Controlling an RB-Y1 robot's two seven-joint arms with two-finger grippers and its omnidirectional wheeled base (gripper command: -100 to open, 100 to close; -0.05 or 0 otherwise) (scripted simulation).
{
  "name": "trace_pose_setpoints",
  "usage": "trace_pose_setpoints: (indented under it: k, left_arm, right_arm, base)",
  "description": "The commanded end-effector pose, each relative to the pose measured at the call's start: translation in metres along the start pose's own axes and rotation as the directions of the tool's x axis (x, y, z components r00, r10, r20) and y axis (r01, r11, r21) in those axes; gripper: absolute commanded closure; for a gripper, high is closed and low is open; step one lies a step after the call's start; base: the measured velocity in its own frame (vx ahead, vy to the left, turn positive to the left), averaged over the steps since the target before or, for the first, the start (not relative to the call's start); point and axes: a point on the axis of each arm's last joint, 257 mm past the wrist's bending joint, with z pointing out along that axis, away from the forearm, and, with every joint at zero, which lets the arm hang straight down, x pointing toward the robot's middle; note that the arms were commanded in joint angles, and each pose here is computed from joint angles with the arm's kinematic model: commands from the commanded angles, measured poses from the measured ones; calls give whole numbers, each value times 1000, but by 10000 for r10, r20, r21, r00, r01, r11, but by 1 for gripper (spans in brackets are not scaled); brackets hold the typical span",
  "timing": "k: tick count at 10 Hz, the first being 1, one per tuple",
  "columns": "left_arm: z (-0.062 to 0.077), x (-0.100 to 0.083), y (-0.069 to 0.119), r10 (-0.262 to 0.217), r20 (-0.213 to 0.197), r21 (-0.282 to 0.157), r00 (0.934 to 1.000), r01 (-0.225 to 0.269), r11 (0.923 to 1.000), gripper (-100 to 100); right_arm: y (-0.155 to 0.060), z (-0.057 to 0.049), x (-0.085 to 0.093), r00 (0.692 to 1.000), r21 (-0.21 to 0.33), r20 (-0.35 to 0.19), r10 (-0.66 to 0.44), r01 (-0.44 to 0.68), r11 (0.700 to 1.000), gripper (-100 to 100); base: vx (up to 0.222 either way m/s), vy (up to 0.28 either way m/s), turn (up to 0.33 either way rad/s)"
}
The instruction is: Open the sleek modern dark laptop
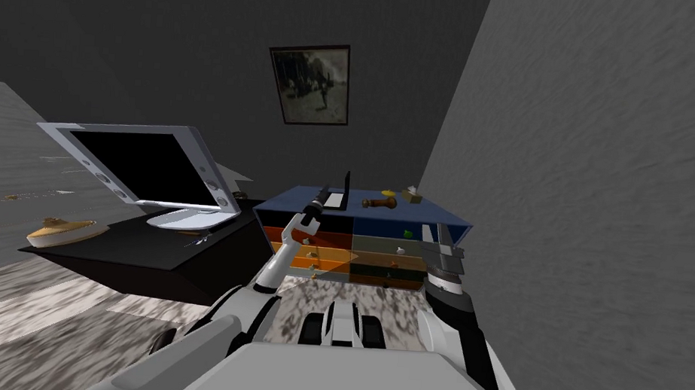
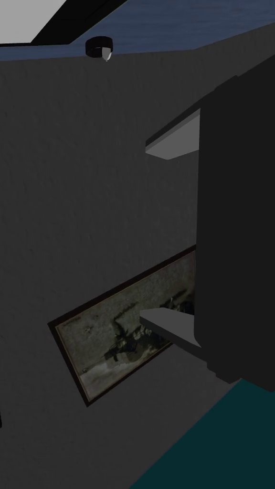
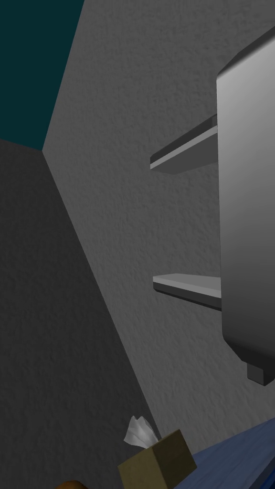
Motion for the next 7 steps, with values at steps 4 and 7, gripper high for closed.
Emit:
trace_pose_setpoints:
  k: [4,7]
  left_arm:
    - [39,13,4,80,-152,-887,9999,-94,9960,-100]
    - [53,18,0,124,-206,-1102,9997,-146,9938,-100]
  right_arm:
    - [0,0,0,10000,0,0,0,0,10000,0]
    - [0,0,0,10000,0,0,0,0,10000,0]
  base:
    - [-44,-23,5]
    - [-42,-28,5]
